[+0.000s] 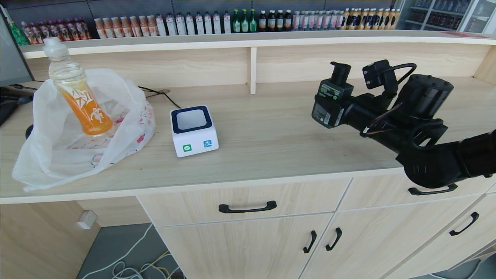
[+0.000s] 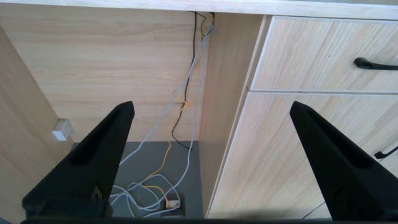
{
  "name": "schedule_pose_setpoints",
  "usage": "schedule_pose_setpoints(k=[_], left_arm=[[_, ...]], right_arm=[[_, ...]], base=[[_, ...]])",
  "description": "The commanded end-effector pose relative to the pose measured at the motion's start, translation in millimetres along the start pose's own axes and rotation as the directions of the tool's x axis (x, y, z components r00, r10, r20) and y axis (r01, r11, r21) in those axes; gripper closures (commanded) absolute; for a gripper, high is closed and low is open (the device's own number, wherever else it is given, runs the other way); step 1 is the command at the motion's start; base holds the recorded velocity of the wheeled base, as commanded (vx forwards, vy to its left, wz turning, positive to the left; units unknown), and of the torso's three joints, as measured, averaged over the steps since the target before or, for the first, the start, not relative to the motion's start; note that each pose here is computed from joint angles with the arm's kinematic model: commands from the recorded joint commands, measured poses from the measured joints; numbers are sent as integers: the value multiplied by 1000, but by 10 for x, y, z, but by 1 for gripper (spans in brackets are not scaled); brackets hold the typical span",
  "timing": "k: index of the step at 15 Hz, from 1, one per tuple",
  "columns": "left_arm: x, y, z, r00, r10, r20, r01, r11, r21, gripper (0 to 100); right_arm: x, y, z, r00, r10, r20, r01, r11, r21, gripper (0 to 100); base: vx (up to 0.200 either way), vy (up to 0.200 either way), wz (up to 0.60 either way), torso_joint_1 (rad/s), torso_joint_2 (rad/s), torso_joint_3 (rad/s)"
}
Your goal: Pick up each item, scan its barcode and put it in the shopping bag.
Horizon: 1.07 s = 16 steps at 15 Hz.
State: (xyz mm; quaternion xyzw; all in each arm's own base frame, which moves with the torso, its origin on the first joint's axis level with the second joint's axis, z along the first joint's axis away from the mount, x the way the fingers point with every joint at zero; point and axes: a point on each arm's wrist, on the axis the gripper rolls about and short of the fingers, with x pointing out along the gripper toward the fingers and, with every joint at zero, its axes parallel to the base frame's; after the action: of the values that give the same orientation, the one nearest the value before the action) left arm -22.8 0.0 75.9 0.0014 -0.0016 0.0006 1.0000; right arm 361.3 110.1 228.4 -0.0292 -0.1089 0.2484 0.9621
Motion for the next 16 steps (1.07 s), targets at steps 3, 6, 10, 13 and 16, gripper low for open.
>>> schedule_pose_setpoints(k=[3, 6, 10, 13, 16], left_arm=[[0, 0, -1, 1000, 0, 0, 0, 1000, 0, 0], [0, 0, 1, 1000, 0, 1, 0, 1000, 0, 0], [0, 0, 1, 1000, 0, 1, 0, 1000, 0, 0], [0, 0, -1, 1000, 0, 0, 0, 1000, 0, 0], [0, 0, -1, 1000, 0, 0, 0, 1000, 0, 0]], right_arm=[[-734, 305, 460, 999, -16, 38, 16, 1000, 5, 100], [-1228, 428, 518, 1000, -8, 27, 7, 1000, 24, 100], [-1628, 553, 518, 999, 21, 26, -23, 997, 77, 100], [-1720, 605, 527, 998, 40, 50, -48, 981, 187, 100], [-1677, 681, 567, 994, 80, 75, -99, 953, 287, 100]], base=[[0, 0, 0, 0, 0, 0], [0, 0, 0, 0, 0, 0], [0, 0, 0, 0, 0, 0], [0, 0, 0, 0, 0, 0], [0, 0, 0, 0, 0, 0]])
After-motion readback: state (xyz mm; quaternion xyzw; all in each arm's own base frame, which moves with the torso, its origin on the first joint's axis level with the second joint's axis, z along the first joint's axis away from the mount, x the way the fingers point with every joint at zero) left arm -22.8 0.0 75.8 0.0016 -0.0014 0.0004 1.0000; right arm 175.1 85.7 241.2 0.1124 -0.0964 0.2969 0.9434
